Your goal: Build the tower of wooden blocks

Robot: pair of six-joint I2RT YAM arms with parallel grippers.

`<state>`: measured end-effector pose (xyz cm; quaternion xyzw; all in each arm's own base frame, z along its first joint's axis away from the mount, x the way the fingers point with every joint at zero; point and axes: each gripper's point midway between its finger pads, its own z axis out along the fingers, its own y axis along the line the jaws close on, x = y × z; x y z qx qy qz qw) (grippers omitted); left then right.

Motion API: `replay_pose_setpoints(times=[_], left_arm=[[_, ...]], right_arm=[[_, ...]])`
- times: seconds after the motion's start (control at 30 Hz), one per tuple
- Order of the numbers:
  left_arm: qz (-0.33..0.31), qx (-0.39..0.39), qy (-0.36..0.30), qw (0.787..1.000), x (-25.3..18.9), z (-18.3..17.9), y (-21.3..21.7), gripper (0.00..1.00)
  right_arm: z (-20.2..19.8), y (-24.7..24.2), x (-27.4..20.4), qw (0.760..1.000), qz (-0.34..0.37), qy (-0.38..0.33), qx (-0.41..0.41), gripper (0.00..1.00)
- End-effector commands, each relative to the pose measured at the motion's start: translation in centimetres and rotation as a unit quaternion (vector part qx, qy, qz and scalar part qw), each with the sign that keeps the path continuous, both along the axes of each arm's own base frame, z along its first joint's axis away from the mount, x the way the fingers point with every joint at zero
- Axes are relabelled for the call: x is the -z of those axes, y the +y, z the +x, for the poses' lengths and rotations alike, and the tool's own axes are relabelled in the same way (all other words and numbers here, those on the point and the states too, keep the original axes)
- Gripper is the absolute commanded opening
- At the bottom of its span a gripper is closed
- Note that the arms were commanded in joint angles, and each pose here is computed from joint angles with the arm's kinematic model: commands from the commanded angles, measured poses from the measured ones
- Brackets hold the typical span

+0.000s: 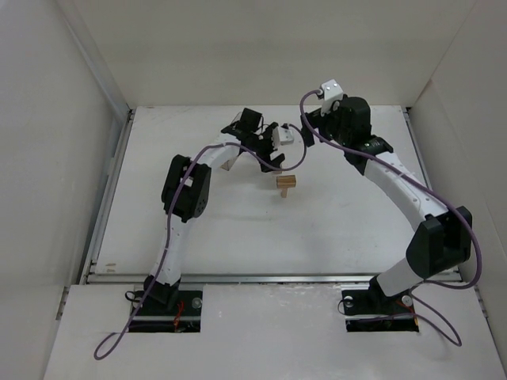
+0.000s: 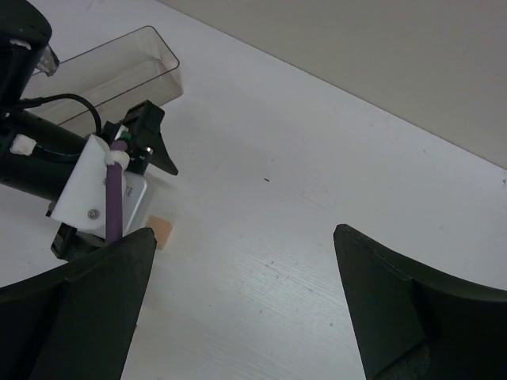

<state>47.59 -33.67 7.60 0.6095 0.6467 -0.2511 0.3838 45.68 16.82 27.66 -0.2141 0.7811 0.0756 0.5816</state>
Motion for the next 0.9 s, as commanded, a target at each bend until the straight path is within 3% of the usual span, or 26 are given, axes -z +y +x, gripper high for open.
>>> replay_pose_setpoints(times=[0.0, 0.13, 0.3, 0.6, 0.67, 0.77, 0.87], left_arm=[[-0.021, 0.026, -0.035, 0.999, -2.3, 0.6, -2.1, 0.91], [0.0, 0.034, -0.022, 0.999, -1.0, 0.5, -1.8, 0.91], [0.041, 0.039, -0.007, 0.998, 0.8, -0.3, -0.5, 0.83], [0.049, 0.037, -0.01, 0.998, 1.0, -0.4, -0.6, 0.49], [0.048, 0.023, -0.01, 0.999, 0.9, -0.2, -1.0, 0.49], [0.048, 0.023, -0.01, 0.999, 0.9, -0.2, -1.0, 0.65], [0.052, 0.037, -0.011, 0.998, 1.5, -0.5, -1.0, 0.69]], right_arm=[[0.6, 0.2, -1.6, 0.999, 0.018, -0.026, -0.005, 1.0], [0.4, -0.3, -1.4, 1.0, 0.006, -0.027, 0.002, 1.0], [0.4, -1.2, -1.4, 0.999, -0.001, -0.029, 0.014, 1.0], [0.7, -1.8, -1.9, 0.999, -0.005, -0.035, 0.022, 1.0], [0.5, -1.8, -1.2, 0.999, -0.012, -0.028, 0.021, 1.0], [0.3, -2.1, -1.2, 0.999, -0.018, -0.03, 0.023, 1.0], [0.2, -2.4, -1.2, 0.999, -0.023, -0.032, 0.026, 1.0]])
